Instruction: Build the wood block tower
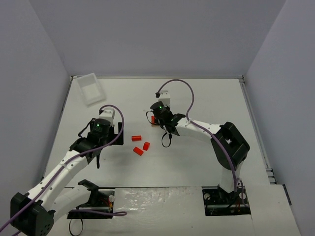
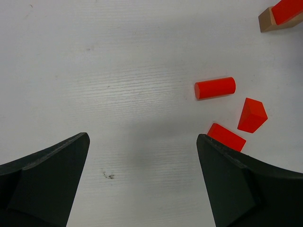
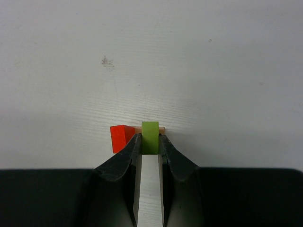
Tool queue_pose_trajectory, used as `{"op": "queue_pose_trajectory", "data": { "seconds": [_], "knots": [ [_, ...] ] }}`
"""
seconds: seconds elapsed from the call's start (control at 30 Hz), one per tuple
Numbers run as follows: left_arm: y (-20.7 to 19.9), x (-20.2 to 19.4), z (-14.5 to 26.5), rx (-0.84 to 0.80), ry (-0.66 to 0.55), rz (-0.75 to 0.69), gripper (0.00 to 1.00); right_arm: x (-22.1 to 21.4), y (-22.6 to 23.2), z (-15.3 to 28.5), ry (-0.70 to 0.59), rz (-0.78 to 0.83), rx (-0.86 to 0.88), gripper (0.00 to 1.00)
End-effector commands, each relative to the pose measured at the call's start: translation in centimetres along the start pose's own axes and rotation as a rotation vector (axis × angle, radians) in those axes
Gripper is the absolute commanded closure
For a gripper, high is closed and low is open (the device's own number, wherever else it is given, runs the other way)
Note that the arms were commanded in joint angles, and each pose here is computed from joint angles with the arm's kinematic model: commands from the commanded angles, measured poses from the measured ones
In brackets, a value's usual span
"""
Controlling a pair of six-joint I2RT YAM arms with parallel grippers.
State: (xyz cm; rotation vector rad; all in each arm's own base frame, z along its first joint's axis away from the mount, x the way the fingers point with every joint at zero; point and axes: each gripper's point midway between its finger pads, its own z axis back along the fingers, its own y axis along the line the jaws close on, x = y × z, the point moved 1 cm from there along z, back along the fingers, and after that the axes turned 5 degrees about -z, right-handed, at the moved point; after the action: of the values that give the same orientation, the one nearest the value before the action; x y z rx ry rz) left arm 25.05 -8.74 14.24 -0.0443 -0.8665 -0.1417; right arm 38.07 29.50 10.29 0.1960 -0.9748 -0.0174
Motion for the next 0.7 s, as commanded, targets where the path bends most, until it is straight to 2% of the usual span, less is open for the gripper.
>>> {"op": "queue_pose_trajectory", "data": {
  "seconds": [0.0, 0.67],
  "knots": [
    [-0.1, 2.2, 0.1, -0.010, -0.068, 0.013, 0.04, 2.1, 0.7, 0.1, -0.079, -0.038, 0.002, 1.00],
    [-0.2, 2.3, 0.0, -0.021, -0.072, 0.015, 0.04, 0.8, 0.9, -0.5, -0.057, -0.023, -0.002, 1.00]
  ]
}}
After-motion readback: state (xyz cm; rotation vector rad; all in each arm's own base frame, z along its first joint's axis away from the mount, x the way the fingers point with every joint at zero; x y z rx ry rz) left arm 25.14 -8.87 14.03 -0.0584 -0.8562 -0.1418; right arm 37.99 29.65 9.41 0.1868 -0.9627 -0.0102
